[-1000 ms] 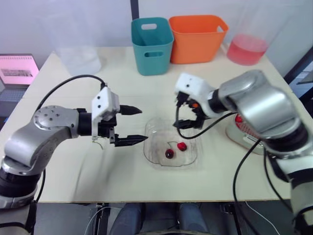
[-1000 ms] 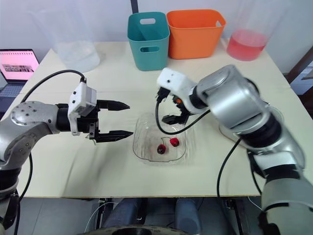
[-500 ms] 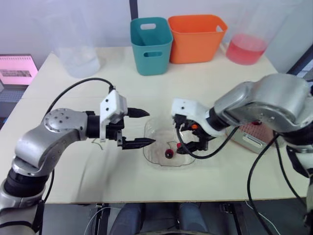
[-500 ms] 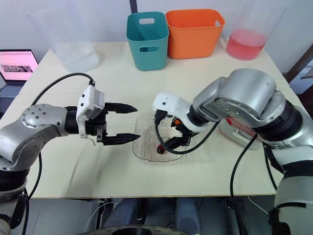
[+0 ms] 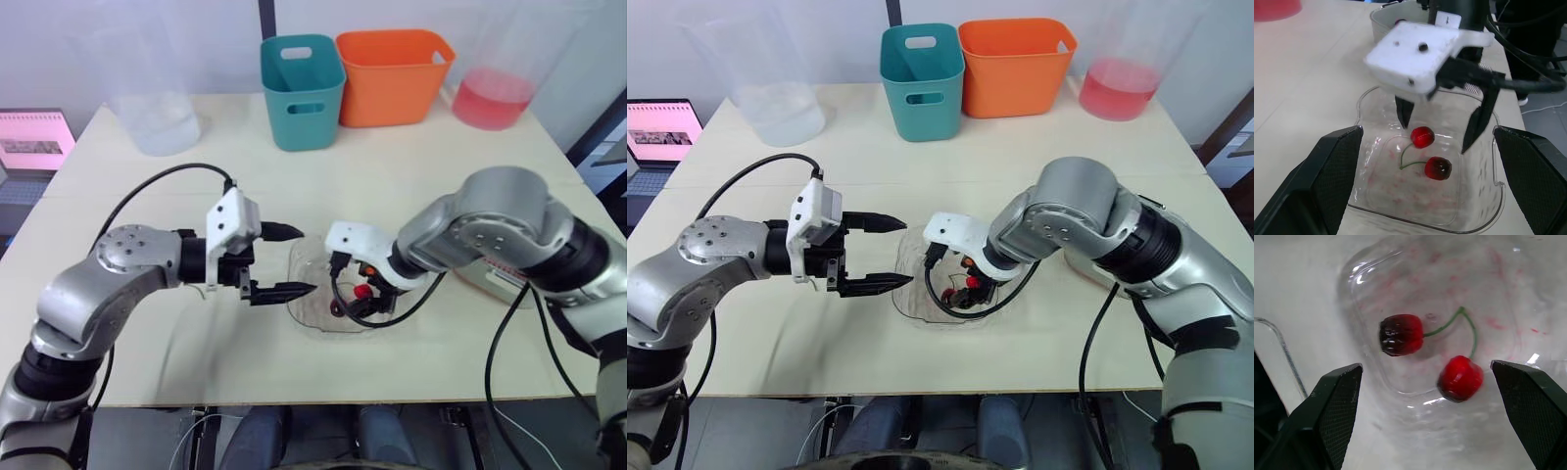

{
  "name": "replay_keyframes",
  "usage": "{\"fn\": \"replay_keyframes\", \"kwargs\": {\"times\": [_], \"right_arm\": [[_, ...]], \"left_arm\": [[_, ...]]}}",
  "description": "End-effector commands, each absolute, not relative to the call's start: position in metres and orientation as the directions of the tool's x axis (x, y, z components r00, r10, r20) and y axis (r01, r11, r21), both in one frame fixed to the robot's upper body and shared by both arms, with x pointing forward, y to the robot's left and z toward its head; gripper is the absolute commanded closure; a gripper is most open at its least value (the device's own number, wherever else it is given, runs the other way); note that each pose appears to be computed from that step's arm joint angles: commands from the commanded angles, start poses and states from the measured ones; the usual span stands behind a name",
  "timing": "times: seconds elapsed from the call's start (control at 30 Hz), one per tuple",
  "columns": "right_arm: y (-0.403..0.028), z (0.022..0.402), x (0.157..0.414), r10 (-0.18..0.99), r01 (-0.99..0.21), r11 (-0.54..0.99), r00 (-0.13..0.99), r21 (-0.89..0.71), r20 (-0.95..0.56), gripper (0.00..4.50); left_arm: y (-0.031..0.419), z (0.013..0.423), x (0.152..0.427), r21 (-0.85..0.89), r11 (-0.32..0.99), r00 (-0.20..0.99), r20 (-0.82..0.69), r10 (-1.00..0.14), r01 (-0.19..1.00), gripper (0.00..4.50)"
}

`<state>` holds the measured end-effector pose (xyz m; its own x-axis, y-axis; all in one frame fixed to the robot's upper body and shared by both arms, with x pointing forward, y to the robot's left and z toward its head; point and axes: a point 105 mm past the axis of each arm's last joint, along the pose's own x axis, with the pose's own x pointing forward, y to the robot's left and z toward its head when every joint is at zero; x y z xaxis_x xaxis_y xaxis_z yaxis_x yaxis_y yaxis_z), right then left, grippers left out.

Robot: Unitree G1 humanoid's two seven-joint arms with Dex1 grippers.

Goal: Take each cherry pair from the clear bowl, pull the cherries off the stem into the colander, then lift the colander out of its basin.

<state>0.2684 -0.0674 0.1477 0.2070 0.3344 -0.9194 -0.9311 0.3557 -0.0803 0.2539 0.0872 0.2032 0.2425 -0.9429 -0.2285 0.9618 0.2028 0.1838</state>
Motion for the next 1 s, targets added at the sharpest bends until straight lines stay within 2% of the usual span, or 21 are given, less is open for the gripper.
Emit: {"fn": "replay_keyframes", "kwargs": {"times": [0.03, 0.4, 0.67, 0.77, 0.97, 1.0], "right_arm": [[-0.060, 0.150, 0.269, 0.321, -0.941, 0.319, 0.221, -0.114, -0.921, 0.05], [-0.070, 0.133, 0.280, 0.223, -0.929, 0.330, 0.250, -0.168, -0.942, 0.05], [-0.074, 0.128, 0.282, 0.207, -0.935, 0.307, 0.246, -0.176, -0.947, 0.05], [-0.072, 0.127, 0.283, 0.211, -0.939, 0.292, 0.249, -0.182, -0.945, 0.87], [-0.069, 0.127, 0.285, 0.218, -0.943, 0.272, 0.254, -0.192, -0.942, 3.81], [-0.069, 0.127, 0.285, 0.219, -0.944, 0.269, 0.252, -0.190, -0.943, 3.81]], "left_arm": [[0.083, 0.209, 0.248, 0.211, 0.192, 0.235, -0.205, -0.950, 0.958, 0.00], [0.087, 0.209, 0.247, 0.214, 0.223, 0.267, -0.203, -0.942, 0.951, 0.00], [0.099, 0.206, 0.248, 0.199, 0.237, 0.282, -0.244, -0.928, 0.951, 0.00], [0.100, 0.205, 0.246, 0.188, 0.221, 0.265, -0.259, -0.929, 0.957, 0.00], [0.105, 0.196, 0.235, 0.150, 0.176, 0.217, -0.322, -0.922, 0.973, 0.00], [0.105, 0.195, 0.234, 0.143, 0.168, 0.207, -0.333, -0.920, 0.975, 0.00]]}}
